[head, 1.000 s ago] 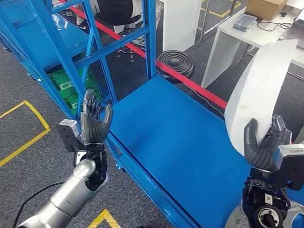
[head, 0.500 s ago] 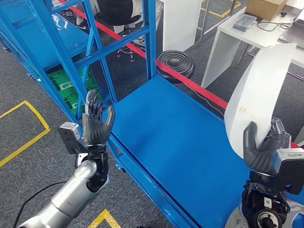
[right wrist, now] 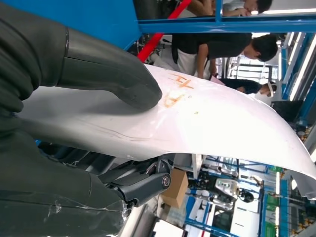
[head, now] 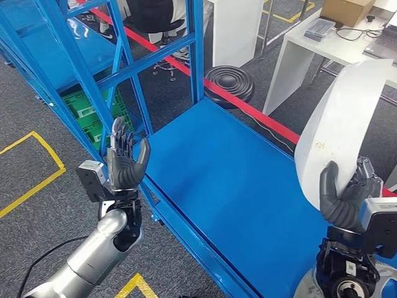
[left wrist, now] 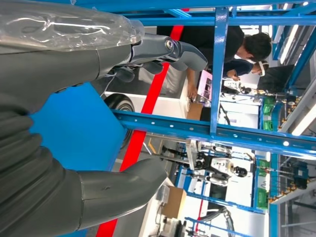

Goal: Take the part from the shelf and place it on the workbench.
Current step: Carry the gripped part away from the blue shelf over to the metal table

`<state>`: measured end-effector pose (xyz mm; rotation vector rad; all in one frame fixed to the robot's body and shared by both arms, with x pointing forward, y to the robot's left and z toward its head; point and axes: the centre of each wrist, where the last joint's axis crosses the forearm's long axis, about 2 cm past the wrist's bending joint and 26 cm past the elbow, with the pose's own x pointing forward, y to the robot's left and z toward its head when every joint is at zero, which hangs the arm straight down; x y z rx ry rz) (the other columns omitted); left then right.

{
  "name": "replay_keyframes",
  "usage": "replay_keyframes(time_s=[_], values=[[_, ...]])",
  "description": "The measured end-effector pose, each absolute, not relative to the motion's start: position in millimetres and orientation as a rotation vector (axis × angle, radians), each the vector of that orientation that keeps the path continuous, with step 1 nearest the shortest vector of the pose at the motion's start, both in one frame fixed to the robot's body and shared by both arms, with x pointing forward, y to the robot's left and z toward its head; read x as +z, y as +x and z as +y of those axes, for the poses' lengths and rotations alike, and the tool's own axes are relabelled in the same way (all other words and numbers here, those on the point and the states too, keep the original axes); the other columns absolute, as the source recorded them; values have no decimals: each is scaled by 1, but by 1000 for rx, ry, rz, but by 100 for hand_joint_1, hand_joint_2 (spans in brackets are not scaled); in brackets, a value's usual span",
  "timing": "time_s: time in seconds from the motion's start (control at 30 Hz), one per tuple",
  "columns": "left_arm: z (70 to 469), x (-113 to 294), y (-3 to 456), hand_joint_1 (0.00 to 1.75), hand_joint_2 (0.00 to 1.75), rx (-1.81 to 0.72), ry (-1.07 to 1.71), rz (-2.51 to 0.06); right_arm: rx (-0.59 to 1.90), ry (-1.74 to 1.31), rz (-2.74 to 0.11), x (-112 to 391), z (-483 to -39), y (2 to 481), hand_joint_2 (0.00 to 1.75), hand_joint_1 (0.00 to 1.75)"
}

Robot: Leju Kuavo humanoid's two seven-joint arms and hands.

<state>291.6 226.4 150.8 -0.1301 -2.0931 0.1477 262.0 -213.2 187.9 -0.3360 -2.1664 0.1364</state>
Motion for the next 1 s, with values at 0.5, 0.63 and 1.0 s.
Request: replay_keyframes(time_s=[0.5,0.63,1.0], values=[[226,151,292,0,175,146,-128,-2093,131,-340,-2170,188,-214,260,175,175],[227,151,292,0,175,146,-119,-2092,127,-342,-2176,189,-215,259,175,175],[229,152,291,0,175,147,-64,-2100,129,-324,-2192,193,-212,259,175,175]])
